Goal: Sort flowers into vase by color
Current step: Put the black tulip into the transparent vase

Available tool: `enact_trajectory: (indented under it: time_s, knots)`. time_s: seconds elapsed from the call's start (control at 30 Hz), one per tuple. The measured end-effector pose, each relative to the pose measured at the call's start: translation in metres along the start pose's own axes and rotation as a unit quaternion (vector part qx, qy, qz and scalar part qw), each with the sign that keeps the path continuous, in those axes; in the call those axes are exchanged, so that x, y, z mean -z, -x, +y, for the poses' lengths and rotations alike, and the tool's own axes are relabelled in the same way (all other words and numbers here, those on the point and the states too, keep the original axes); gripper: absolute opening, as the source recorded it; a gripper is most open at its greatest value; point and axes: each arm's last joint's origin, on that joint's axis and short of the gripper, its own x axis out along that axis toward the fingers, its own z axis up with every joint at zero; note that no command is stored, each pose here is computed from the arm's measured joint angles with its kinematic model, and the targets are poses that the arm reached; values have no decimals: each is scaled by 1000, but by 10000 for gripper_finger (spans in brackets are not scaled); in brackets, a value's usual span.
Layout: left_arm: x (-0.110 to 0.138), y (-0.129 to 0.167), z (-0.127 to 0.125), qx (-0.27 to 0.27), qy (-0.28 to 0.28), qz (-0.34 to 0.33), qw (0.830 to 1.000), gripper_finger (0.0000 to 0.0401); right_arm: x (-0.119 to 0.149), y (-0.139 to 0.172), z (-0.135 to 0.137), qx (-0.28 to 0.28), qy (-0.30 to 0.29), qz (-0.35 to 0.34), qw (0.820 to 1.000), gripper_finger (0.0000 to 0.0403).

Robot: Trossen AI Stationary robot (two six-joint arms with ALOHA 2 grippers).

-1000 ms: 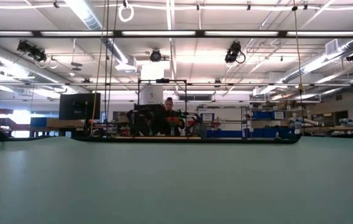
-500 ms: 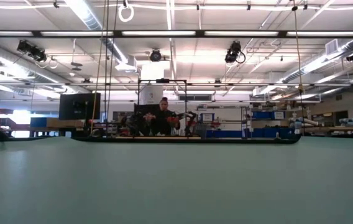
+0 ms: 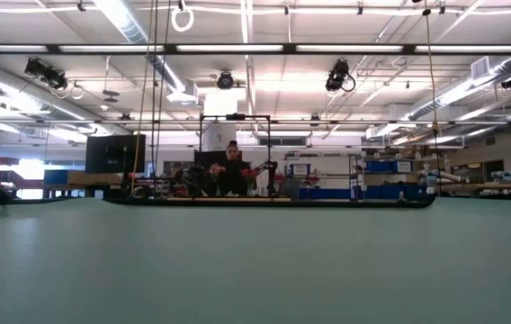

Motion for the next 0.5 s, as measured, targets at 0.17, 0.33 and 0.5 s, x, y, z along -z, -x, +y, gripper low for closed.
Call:
enact_trajectory:
  time_s: [0.17,0.33,0.5]
  knots:
    - [0,0,0,1,6,0,1000,11,0,0,0,-6,26,1,1000,140]
    - [0,0,0,1,7,-1,1000,11,-1,5,1,-11,50,-8,999,140]
    - [0,0,0,1,9,-1,1000,11,-7,16,3,-50,44,-48,997,140]
